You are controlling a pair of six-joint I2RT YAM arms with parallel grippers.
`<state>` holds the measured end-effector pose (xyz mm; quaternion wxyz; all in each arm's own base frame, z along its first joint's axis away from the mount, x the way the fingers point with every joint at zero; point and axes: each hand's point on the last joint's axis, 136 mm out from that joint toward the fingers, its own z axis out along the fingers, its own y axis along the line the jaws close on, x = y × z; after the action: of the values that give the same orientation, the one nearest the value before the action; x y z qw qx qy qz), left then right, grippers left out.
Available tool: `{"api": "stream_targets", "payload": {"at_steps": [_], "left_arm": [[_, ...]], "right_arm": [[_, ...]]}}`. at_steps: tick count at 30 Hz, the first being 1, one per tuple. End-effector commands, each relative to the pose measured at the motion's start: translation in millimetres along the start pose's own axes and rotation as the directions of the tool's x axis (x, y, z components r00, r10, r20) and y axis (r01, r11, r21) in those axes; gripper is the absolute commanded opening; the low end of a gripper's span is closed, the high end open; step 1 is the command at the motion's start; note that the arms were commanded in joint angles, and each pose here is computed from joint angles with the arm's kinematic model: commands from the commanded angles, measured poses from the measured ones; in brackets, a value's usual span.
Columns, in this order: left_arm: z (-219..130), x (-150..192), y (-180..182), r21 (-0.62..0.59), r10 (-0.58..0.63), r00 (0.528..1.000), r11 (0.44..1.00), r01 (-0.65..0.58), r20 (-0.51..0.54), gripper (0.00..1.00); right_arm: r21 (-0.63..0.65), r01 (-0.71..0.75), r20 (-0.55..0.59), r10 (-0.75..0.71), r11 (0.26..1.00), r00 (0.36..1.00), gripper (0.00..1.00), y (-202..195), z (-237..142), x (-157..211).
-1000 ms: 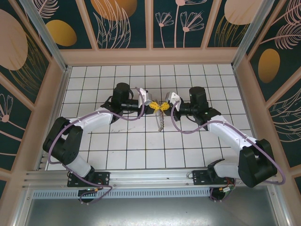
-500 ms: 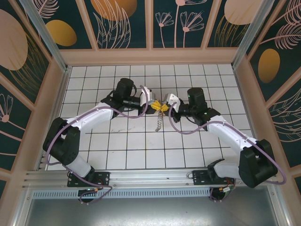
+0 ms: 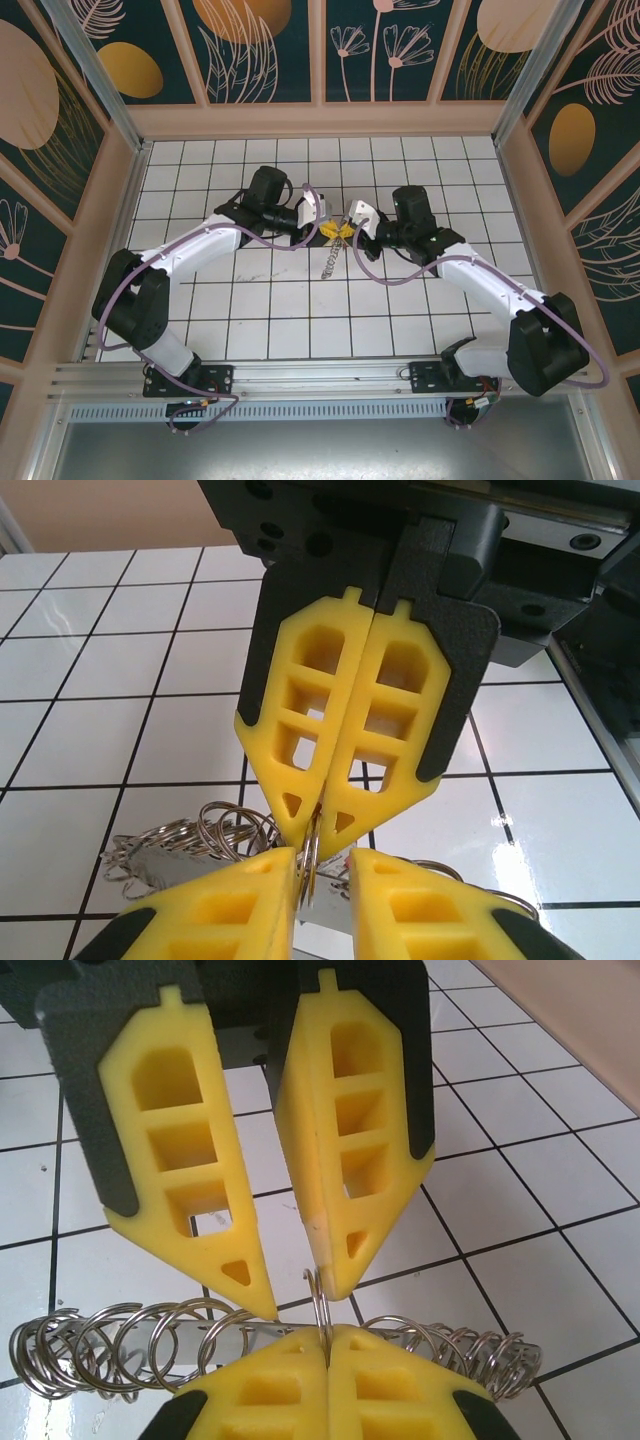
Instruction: Put the keys on the keyring
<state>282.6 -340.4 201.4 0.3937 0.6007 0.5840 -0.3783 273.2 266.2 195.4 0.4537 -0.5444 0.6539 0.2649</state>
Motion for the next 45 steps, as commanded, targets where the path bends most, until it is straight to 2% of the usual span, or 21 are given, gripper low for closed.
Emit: {"api": "stream_targets", "payload": {"at_steps": [1, 8, 14, 18, 23, 27, 31, 36, 38, 41, 44, 45], "left_arm": [[2.8, -2.7, -1.2, 0.02, 0.017, 1.0, 1.0, -0.016, -0.006, 0.2], [4.7, 1.3, -0.3, 0.025, 0.01, 1.0, 1.0, -0.01, -0.022, 0.17], [4.5, 3.5, 0.5, 0.02, 0.012, 0.999, 1.0, -0.012, -0.033, 0.0], [2.8, 1.0, 0.5, 0.001, 0.024, 1.0, 1.0, -0.024, -0.017, 0.0], [-4.6, -24.0, -9.1, 0.009, 0.06, 0.99, 0.998, -0.062, 0.129, 0.0], [-8.8, -43.0, -18.4, 0.057, 0.065, 0.971, 0.995, -0.08, 0.23, 0.0], [-11.2, -52.4, -23.2, 0.083, 0.072, 0.957, 0.992, -0.099, 0.281, 0.0], [-13.3, -55.7, -27.8, 0.105, 0.074, 0.949, 0.988, -0.111, 0.307, 0.0], [-13.6, -57.0, -26.8, 0.095, 0.074, 0.947, 0.989, -0.109, 0.312, 0.0], [-10.6, -48.4, -19.8, 0.06, 0.072, 0.961, 0.994, -0.091, 0.268, 0.0], [-6.9, -38.1, -15.6, 0.044, 0.059, 0.974, 0.997, -0.07, 0.217, 0.0], [-5.6, -34.8, -14.3, 0.038, 0.057, 0.979, 0.997, -0.066, 0.195, 0.04]], "right_arm": [[0.008, 0.061, 0.046, -0.061, 0.998, 0.997, 0.0, -5.0, -1.6, -22.9], [0.001, 0.065, 0.052, -0.065, 0.998, 0.997, 0.0, -3.6, -0.5, -25.6], [0.007, 0.064, 0.051, -0.064, 0.998, 0.997, 0.0, -4.1, -1.2, -25.8], [0.027, 0.062, 0.033, -0.063, 0.998, 0.997, 0.0, -5.0, -2.5, -18.6], [0.021, 0.039, 0.059, -0.04, 0.999, 0.997, 0.12, -2.8, -5.7, -12.1], [0.011, 0.023, 0.115, -0.024, 1.0, 0.993, 0.13, -2.1, -10.4, -14.7], [0.0, 0.013, 0.144, -0.013, 1.0, 0.99, 0.13, -1.9, -13.5, -18.0], [-0.002, 0.009, 0.173, -0.009, 1.0, 0.985, 0.1, -5.1, -18.6, -22.1], [0.003, 0.008, 0.178, -0.009, 1.0, 0.984, 0.06, -6.8, -20.3, -23.6], [0.013, 0.012, 0.181, -0.014, 1.0, 0.983, 0.0, -8.4, -21.9, -25.5], [0.021, 0.018, 0.17, -0.021, 1.0, 0.985, 0.0, -10.2, -22.3, -26.3], [0.027, 0.018, 0.159, -0.022, 0.999, 0.987, 0.0, -11.3, -21.9, -25.3]]}}
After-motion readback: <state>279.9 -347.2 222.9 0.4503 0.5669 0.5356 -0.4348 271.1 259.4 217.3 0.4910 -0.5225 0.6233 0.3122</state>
